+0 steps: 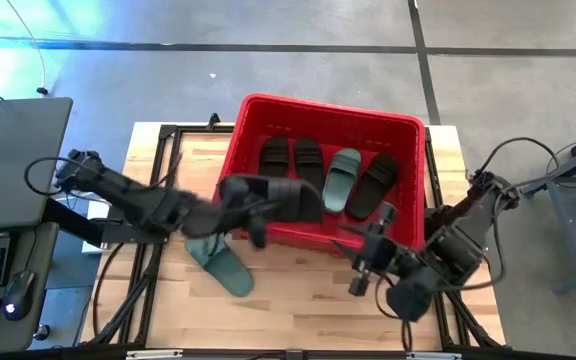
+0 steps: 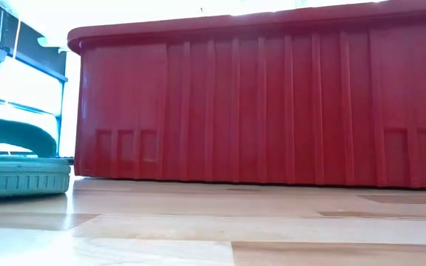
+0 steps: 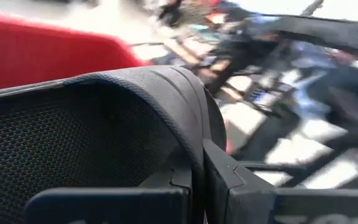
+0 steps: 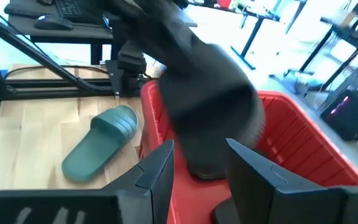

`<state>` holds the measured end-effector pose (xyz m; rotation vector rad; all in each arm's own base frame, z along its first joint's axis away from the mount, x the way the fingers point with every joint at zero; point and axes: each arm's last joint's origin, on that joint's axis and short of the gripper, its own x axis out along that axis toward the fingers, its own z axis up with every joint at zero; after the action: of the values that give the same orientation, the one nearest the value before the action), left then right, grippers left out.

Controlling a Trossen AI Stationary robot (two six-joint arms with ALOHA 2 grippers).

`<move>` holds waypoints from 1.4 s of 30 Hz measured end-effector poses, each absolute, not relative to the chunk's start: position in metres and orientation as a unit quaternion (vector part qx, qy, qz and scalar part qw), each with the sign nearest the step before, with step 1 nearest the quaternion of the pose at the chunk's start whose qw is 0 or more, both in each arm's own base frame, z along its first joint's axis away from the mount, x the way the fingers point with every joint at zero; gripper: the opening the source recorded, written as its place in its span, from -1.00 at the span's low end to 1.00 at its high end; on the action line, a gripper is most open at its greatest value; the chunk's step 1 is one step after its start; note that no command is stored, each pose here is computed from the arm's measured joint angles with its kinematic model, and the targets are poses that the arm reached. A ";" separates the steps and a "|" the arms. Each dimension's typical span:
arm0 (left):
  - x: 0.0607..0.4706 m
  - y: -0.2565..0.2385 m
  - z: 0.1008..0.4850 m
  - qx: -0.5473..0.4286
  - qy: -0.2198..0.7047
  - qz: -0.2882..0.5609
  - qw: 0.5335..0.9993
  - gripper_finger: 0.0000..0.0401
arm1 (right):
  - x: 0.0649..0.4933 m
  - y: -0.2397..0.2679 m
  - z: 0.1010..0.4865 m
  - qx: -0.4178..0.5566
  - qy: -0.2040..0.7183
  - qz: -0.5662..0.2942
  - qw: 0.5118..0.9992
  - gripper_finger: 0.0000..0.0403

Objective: Pick and place slides into bin
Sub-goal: Put the black slide into the red bin

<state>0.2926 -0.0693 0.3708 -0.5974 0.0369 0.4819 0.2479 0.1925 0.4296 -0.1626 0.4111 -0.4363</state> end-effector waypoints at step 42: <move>0.387 0.040 0.191 -0.406 0.344 0.250 0.809 -0.24 | 0.216 0.232 0.390 -0.034 0.323 -0.166 0.931 -0.36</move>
<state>0.3871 0.0402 0.1908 -0.8683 0.7361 0.5345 0.2161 0.2321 0.3895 -0.0686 0.6616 -0.3406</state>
